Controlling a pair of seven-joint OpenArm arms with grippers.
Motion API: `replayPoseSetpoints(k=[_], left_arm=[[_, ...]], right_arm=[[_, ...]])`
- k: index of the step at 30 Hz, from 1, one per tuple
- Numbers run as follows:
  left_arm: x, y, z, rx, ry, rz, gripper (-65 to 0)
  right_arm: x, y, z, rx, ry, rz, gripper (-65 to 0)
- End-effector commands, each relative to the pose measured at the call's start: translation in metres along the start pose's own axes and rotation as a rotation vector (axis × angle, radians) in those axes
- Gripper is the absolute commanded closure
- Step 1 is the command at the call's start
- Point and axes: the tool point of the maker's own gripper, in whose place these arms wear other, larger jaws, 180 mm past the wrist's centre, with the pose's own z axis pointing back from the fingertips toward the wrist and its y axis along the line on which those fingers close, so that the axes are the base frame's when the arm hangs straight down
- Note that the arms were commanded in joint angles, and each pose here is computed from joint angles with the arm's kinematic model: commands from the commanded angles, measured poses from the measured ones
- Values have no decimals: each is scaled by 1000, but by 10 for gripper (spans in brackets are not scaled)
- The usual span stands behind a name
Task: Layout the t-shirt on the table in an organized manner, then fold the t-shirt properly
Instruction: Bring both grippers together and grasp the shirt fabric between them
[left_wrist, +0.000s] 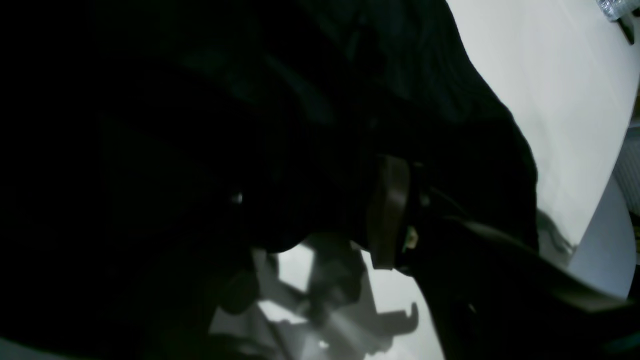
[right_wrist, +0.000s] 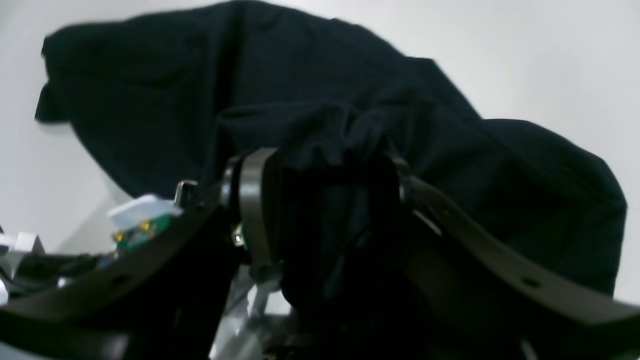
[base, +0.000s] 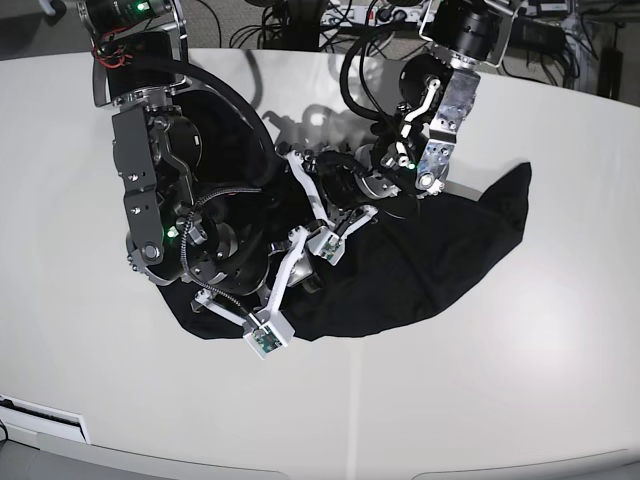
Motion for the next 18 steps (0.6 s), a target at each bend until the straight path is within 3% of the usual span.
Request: replayPoseSetpoints(k=[1, 3, 4, 6, 7, 12, 18], left_arm=[[23, -6, -2, -15, -67, -12, -311], [26, 0, -1, 17, -83, -8, -274], [27, 3, -1, 36, -86, -5, -211], [27, 6, -1, 51, -85, 0, -23], [27, 6, -1, 51, -79, -1, 0], [33, 12, -1, 57, -28, -31, 0], [51, 12, 9, 94, -21, -126, 0]], right_arm=[[19, 2, 5, 11, -53, 29, -308], [22, 2, 8, 5, -58, 37, -308], [25, 2, 10, 2, -62, 42, -308], [29, 2, 15, -8, -69, 59, -308], [31, 1, 18, -14, -73, 68, -308], [22, -16, 29, -59, -43, 105, -308], [-17, -49, 45, -141, 111, 85, -308]])
